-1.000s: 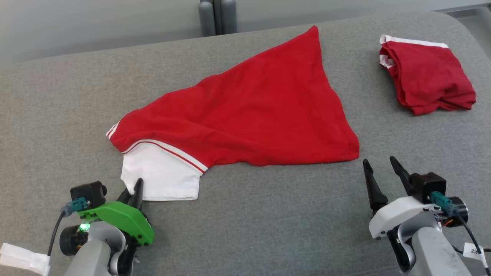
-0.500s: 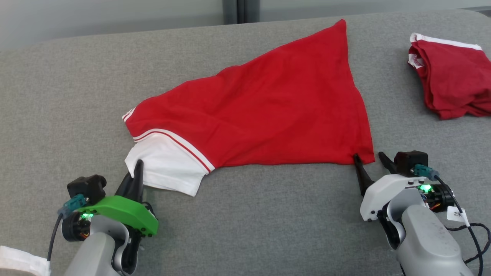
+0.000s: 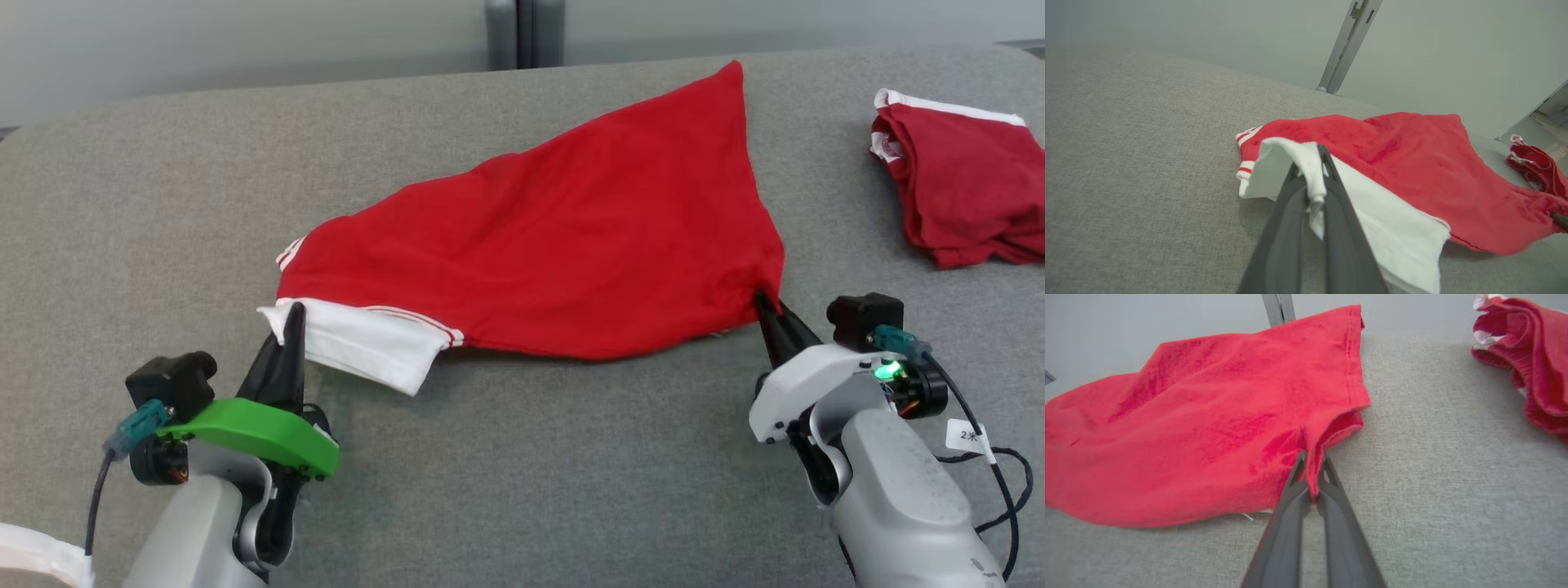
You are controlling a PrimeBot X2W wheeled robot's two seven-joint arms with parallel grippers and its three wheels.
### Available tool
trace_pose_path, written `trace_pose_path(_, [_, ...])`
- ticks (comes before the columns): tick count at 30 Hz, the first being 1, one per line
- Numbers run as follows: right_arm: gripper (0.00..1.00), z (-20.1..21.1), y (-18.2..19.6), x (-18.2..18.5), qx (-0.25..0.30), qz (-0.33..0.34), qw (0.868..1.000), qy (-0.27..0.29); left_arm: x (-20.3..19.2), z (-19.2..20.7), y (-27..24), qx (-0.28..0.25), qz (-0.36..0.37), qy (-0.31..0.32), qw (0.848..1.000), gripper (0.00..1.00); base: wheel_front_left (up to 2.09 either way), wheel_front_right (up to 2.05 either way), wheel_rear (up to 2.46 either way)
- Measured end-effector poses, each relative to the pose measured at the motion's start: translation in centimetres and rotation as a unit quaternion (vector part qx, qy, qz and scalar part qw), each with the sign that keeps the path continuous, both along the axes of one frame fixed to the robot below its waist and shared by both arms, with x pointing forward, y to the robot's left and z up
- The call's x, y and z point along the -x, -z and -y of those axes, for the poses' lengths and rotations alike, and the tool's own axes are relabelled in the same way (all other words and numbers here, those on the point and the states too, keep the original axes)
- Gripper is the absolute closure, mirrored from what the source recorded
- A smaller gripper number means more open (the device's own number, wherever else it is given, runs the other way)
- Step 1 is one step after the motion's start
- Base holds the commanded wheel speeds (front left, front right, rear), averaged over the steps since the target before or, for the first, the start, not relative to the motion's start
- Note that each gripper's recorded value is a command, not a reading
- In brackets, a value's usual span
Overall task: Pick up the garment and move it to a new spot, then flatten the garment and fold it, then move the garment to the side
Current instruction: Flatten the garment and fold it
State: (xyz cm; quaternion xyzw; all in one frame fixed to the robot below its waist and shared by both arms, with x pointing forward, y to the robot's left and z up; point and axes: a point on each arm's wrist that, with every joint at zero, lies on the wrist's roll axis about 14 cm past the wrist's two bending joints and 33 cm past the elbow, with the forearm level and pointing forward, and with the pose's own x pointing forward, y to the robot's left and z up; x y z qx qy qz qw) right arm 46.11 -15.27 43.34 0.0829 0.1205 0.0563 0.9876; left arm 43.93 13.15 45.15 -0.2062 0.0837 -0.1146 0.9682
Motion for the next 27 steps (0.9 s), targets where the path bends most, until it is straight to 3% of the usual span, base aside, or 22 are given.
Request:
trace_pose_path(7, [1.0, 0.7, -8.6, -1.3, -0.005, 0.126, 0.992, 0.01, -0.8, -0.3, -7.6, 0.015, 0.107, 0.007, 0.994, 1.0, 0.0, 0.0, 0.0])
trace_pose_path(12, [1.0, 1.5, -17.6, -0.6, 0.012, 0.241, 0.97, 0.015, -0.4, -0.3, -16.4, -0.006, 0.227, 0.024, 0.974, 1.0, 0.0, 0.0, 0.0])
trace_pose_path(15, [1.0, 1.9, -23.4, 1.2, 0.023, 0.309, 0.951, 0.017, 0.8, 0.2, -22.0, -0.028, 0.297, 0.039, 0.954, 1.0, 0.0, 0.0, 0.0])
trace_pose_path(21, [1.0, 2.4, -33.0, 7.2, 0.066, 0.427, 0.901, 0.021, 5.0, 2.0, -32.1, -0.091, 0.424, 0.074, 0.898, 1.0, 0.0, 0.0, 0.0])
trace_pose_path(27, [1.0, 3.0, -38.0, 12.2, 0.093, 0.489, 0.867, 0.035, 8.4, 3.4, -38.4, -0.138, 0.5, 0.094, 0.85, 1.0, 0.0, 0.0, 0.0])
